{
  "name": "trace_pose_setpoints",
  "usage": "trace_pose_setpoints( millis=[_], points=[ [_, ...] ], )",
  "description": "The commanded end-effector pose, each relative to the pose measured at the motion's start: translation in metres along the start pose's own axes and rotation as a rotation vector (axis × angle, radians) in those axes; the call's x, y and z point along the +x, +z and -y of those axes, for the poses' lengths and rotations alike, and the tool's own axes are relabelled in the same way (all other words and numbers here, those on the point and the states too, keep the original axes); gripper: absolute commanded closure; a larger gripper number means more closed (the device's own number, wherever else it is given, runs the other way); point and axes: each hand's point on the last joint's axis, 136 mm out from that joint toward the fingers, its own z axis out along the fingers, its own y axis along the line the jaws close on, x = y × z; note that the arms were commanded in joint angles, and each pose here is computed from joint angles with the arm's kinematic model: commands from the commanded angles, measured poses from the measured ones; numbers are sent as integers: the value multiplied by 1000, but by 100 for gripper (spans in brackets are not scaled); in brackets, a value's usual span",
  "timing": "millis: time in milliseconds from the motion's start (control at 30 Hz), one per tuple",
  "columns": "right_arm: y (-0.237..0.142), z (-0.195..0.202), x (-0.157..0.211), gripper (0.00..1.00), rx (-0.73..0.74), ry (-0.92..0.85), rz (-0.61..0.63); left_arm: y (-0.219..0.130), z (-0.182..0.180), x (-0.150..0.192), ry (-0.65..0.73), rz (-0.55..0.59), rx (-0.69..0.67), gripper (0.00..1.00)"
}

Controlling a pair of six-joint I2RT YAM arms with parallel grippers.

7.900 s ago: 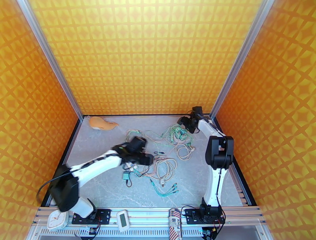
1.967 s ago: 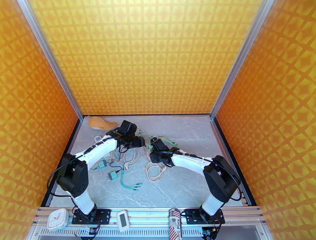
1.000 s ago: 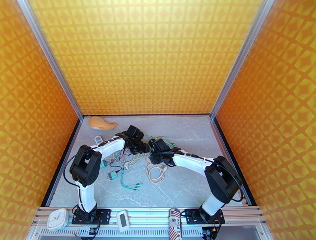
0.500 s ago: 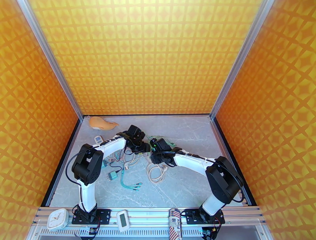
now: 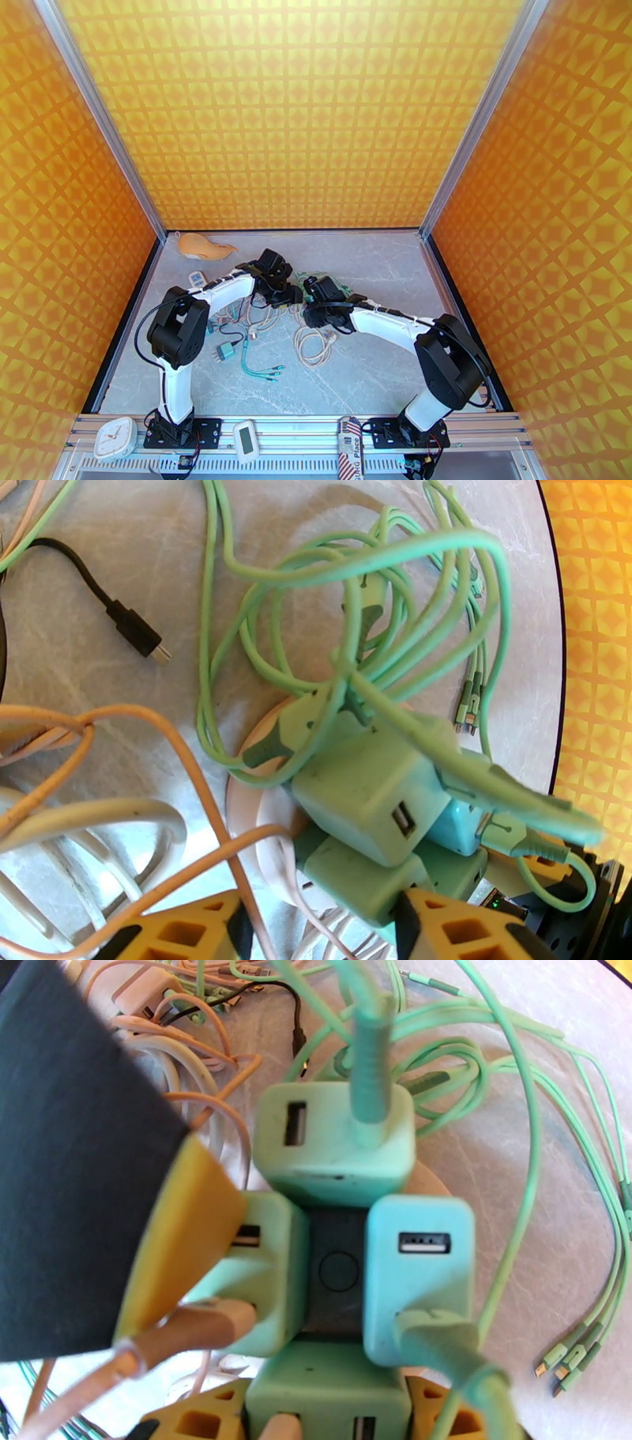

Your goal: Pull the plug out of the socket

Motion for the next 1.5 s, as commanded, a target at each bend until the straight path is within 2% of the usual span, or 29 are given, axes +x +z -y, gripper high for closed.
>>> trace_pose_setpoints(
  millis=[0,433,633,1000,1233,1467],
  points=[
    [-28,-11,-20,63,-3,-57,67,30,-75,38,-114,-124,-261,49],
    [-50,-9,-32,66,28,-88,112,32,-79,42,-118,-131,-269,49],
    [-34,-21,-26,67,-34,-87,53,30,-77,41,-115,-116,-261,49],
    [-9,-45,-12,67,-20,-172,-37,32,-61,36,-84,-102,-244,49],
    [-14,-37,-18,71,-25,-96,9,34,-63,41,-69,-108,-266,50],
    [-27,-18,-33,70,-154,76,55,36,-75,49,-63,-119,-308,52]
  ],
)
